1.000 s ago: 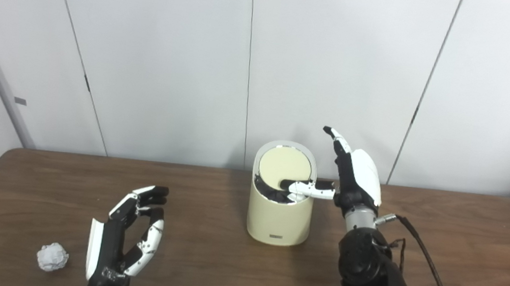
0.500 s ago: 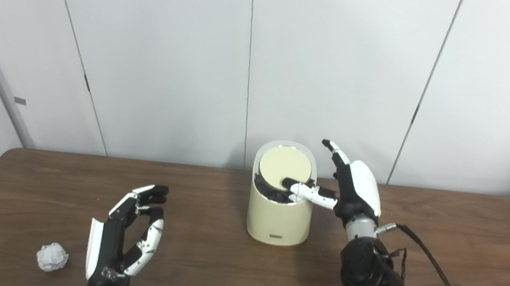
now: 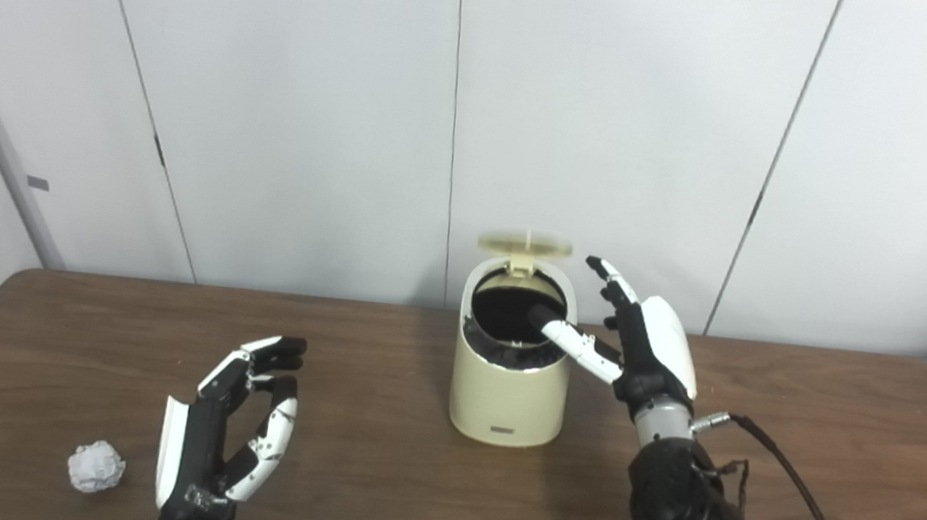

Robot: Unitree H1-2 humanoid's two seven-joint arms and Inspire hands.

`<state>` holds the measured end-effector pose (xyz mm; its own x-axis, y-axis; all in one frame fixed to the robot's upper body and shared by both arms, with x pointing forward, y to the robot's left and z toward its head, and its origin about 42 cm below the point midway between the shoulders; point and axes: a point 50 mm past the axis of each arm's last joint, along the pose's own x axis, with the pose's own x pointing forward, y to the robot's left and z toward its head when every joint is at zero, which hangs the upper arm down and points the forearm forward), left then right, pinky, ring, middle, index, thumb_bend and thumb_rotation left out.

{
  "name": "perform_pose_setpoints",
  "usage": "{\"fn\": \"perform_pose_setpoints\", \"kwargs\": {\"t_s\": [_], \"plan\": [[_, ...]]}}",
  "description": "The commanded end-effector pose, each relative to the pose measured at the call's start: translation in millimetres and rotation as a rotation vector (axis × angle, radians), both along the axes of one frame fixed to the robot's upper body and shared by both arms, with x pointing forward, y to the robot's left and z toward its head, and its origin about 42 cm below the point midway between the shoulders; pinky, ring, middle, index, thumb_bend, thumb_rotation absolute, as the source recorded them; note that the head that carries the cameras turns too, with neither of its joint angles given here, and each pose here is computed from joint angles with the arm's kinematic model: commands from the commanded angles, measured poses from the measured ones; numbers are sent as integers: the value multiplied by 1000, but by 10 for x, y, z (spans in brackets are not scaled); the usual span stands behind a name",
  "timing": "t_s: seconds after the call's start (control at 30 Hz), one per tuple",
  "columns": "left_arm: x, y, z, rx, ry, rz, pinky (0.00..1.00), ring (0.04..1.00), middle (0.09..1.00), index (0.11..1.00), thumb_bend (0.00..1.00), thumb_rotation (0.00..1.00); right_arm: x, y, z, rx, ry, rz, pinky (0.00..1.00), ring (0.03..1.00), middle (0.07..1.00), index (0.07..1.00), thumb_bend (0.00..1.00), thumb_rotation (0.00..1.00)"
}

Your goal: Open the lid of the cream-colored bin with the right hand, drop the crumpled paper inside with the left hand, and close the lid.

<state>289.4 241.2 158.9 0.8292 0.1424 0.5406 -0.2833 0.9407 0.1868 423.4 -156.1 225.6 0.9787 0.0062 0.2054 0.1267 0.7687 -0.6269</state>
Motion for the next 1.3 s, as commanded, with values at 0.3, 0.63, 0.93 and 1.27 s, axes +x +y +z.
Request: {"fn": "perform_pose_setpoints", "kwargs": {"t_s": [0.3, 0.63, 0.93, 1.27], "plan": [[42, -14, 166, 7, -77, -11, 564, 678, 710, 688, 192, 342, -215, -127, 228, 161, -209, 138, 800, 911, 943, 901, 1000, 904], [50, 8, 182, 15, -83, -8, 560, 673, 708, 686, 191, 349, -617, -397, 160, 198, -314, 99, 831, 909, 924, 898, 921, 825], [46, 35, 184, 3, -84, -14, 559, 674, 711, 690, 197, 340, -927, -701, -174, 248, -407, 74, 823, 889, 893, 881, 723, 780], [19, 68, 185, 5, -77, -21, 560, 679, 716, 694, 194, 357, -1267, -938, -623, 372, -447, 83, 778, 845, 843, 807, 248, 776]]}}
